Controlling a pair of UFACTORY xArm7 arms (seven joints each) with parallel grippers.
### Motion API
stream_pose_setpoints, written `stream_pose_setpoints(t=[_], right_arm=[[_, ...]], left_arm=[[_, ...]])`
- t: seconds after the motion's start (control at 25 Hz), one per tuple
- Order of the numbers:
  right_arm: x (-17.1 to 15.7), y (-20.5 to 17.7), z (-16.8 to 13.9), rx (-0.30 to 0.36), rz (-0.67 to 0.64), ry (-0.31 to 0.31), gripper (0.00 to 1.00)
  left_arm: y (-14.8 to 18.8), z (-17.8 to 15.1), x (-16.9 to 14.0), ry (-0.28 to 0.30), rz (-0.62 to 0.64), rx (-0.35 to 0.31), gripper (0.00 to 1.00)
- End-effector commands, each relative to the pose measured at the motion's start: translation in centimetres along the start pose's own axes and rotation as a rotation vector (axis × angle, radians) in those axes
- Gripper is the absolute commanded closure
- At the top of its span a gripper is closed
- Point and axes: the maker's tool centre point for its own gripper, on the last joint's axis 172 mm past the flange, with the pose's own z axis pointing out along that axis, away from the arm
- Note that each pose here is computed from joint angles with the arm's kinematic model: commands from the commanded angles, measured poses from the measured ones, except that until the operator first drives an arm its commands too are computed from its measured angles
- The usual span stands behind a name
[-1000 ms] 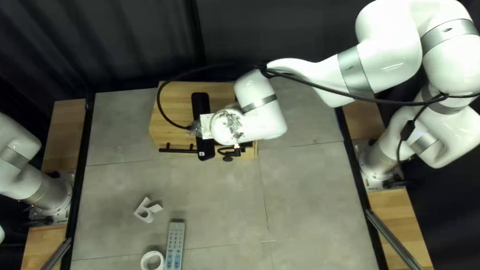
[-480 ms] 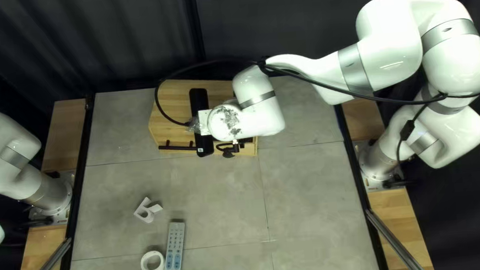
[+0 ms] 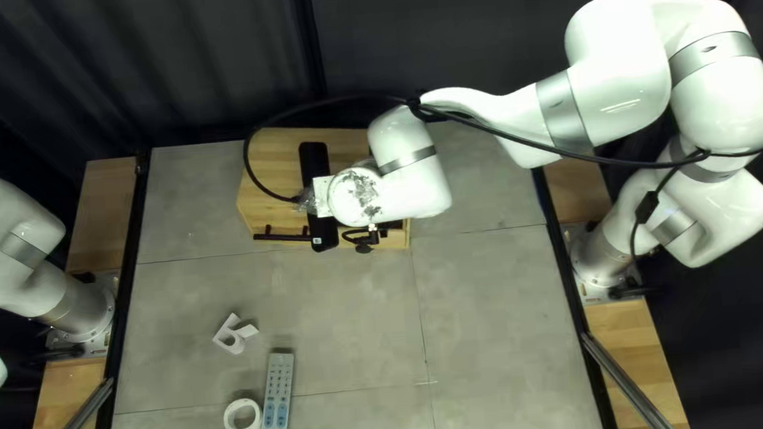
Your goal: Open drawers and place objects into drawer and close
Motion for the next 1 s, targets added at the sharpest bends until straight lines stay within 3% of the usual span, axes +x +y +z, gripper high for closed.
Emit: stream_pose_setpoints(t=[0.04,0.56,1.0], right_arm=[[-0.3,0.3,0.0,-0.004,-0.006,-0.004,0.0],[-0.5,1.1,-0.4,-0.022,-0.024,-0.011,0.0],[-0.5,1.3,-4.2,0.002,-0.011,0.019,0.0]], left_arm=[[0.0,0.0,0.0,0.0,0.0,0.0,0.0],[0.0,0.0,0.0,0.0,0.0,0.0,0.0],[0.0,0.0,0.0,0.0,0.0,0.0,0.0]])
